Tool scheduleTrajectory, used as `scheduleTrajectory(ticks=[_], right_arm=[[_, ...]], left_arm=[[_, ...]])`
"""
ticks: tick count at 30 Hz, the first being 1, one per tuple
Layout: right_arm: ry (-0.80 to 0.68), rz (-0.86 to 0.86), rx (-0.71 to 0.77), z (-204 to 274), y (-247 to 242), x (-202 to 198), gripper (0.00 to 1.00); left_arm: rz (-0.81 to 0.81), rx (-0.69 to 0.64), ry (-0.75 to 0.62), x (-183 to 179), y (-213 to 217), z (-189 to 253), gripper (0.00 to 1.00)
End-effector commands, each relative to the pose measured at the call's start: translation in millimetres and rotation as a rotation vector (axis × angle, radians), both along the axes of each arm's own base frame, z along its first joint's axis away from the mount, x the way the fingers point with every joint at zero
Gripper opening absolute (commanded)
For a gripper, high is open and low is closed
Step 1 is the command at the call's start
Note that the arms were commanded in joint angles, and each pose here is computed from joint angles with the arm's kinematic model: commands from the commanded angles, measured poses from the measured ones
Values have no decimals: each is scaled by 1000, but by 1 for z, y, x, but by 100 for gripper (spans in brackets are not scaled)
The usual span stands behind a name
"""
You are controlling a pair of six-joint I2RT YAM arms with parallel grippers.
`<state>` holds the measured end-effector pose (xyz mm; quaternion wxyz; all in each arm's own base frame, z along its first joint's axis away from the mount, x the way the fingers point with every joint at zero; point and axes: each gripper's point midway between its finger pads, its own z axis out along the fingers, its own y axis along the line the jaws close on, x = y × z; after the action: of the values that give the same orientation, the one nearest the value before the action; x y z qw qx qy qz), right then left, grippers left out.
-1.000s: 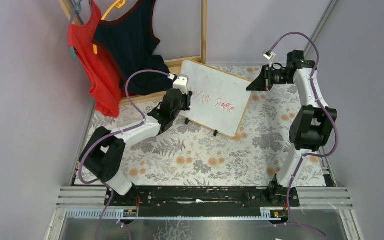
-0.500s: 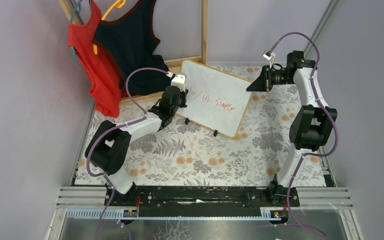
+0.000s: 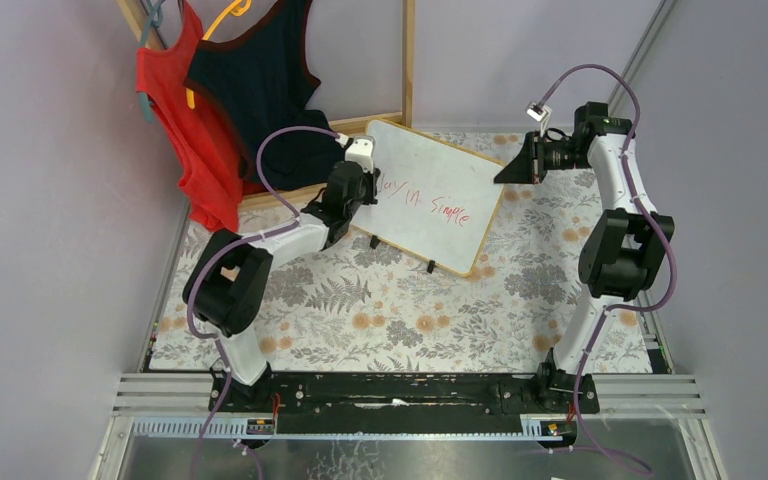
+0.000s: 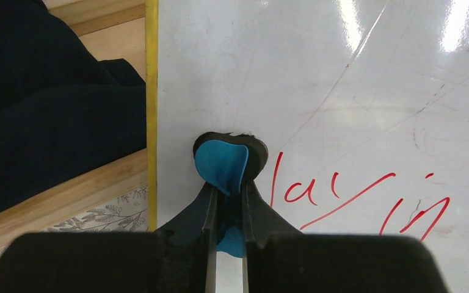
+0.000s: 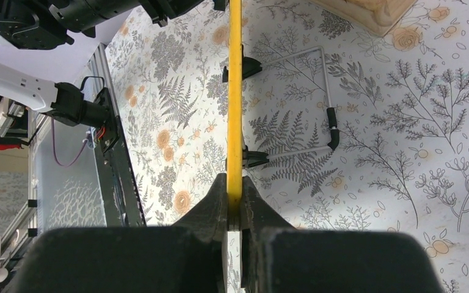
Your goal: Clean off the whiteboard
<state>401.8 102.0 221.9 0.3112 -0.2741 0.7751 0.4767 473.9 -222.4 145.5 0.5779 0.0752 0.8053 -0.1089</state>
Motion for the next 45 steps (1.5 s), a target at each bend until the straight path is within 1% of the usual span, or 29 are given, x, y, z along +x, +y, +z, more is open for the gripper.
scheduleTrajectory(ticks=[1,8,20,24,28,34,38,42,45], right_arm=[[25,17,-16,0,2,-7,0],[31,27,-11,-1,2,-8,0],[34,35,-9,-2,3,-10,0],[33,39,-8,-1,3,-10,0],[35,49,-6,-2,3,-12,0],[37,56,-4,-3,4,-13,0],[31,62,-7,-2,4,-14,0],[28,64,-7,-2,3,-14,0],[31,66,-6,-2,4,-14,0]], left_arm=[[-37,-90,-51,14,-18,19,0],[-97,-182,-29,8,-42,23,0],[-212,-174,-53,-31,-109,31,0],[-216,-184,-57,-31,-119,34,0],[-170,-176,-51,-21,-101,32,0],[-79,-146,-44,-3,-52,26,0],[-13,-92,-49,7,-20,24,0],[12,-49,-52,13,-3,24,0],[6,-49,-46,14,-2,22,0]])
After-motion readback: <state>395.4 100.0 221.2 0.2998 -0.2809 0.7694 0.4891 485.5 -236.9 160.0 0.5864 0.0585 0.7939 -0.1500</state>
